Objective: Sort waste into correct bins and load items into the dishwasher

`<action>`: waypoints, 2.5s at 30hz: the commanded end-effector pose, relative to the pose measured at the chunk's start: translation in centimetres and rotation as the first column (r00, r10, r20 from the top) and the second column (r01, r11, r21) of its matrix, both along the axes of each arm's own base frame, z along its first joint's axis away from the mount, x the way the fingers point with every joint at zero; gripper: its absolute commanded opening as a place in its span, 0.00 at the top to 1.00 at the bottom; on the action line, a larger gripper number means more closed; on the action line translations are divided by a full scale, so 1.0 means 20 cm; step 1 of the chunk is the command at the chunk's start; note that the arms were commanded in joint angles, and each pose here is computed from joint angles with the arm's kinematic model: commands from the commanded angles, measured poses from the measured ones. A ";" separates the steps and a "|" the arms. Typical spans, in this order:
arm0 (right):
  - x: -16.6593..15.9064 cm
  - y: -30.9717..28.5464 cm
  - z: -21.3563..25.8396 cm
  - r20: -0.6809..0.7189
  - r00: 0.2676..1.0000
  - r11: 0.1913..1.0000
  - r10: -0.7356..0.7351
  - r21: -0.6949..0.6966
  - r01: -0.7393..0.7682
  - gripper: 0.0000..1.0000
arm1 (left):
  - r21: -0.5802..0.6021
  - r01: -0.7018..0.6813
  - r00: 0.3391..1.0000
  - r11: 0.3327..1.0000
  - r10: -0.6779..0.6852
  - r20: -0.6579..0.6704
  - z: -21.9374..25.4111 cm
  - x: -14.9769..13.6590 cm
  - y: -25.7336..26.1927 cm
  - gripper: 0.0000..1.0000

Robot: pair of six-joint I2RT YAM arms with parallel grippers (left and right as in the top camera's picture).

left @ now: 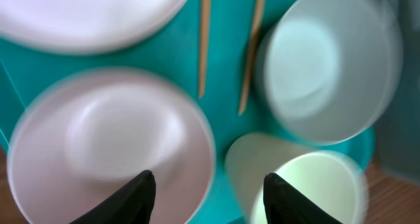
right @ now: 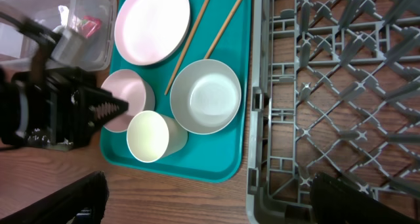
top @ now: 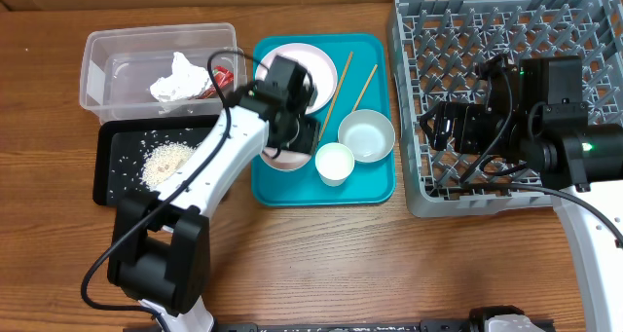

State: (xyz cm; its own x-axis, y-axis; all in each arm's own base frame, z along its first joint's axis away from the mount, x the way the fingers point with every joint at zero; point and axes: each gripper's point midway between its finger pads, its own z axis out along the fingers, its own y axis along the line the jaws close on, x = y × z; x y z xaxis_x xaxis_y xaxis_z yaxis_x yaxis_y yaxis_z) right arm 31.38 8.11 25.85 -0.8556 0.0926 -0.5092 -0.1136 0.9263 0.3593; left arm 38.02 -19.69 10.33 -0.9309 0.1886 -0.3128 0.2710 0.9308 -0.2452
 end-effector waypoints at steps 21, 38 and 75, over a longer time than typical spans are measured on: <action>0.00 0.00 0.07 0.043 0.999 1.000 0.003 0.002 -0.003 0.00 | 0.026 0.343 0.925 0.939 -0.332 -0.185 -0.22 -0.19 -0.16 0.78; 0.00 0.03 0.08 0.053 0.998 1.000 0.018 0.024 -0.019 0.00 | -0.067 0.285 0.928 0.956 -0.293 -0.230 0.08 -0.19 -0.15 0.96; -0.18 0.58 0.58 0.421 0.787 0.671 0.451 0.422 -0.610 0.00 | -0.740 0.398 0.898 0.542 -0.394 0.194 1.09 -0.30 -0.13 0.96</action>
